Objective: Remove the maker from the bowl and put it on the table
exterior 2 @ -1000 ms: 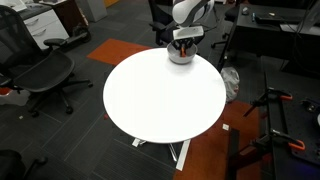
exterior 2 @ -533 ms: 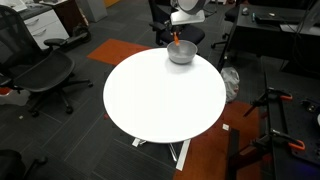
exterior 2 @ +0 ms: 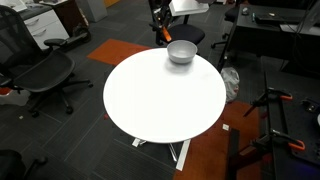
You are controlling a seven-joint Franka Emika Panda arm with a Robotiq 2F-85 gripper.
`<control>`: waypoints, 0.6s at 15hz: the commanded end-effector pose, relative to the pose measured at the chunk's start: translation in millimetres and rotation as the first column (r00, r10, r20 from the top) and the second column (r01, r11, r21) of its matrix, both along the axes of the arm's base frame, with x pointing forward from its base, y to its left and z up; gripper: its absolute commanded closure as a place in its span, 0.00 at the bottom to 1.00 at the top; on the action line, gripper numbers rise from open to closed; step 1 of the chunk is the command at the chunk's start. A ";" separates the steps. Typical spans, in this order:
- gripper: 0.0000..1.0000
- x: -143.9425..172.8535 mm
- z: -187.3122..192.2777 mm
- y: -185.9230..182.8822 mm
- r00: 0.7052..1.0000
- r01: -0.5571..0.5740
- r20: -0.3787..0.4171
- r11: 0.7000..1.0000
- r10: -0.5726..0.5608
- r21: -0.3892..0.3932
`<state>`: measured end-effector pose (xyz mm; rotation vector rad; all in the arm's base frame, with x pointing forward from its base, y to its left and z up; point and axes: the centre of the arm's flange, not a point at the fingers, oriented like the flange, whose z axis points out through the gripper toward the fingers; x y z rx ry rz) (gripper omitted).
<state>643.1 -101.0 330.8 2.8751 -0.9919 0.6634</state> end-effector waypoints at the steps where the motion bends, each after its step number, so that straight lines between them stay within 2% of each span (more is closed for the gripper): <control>1: 0.95 -6.6 -3.6 46.2 0.989 -0.146 0.034 0.983 0.143 0.112; 5: 0.95 -3.3 -25.8 104.2 0.960 -0.272 0.008 0.926 0.279 0.261; 7: 0.95 -3.7 -38.2 122.5 0.945 -0.308 -0.014 0.902 0.327 0.301; 9: 0.95 -2.0 -55.5 129.0 0.937 -0.310 -0.060 0.897 0.345 0.314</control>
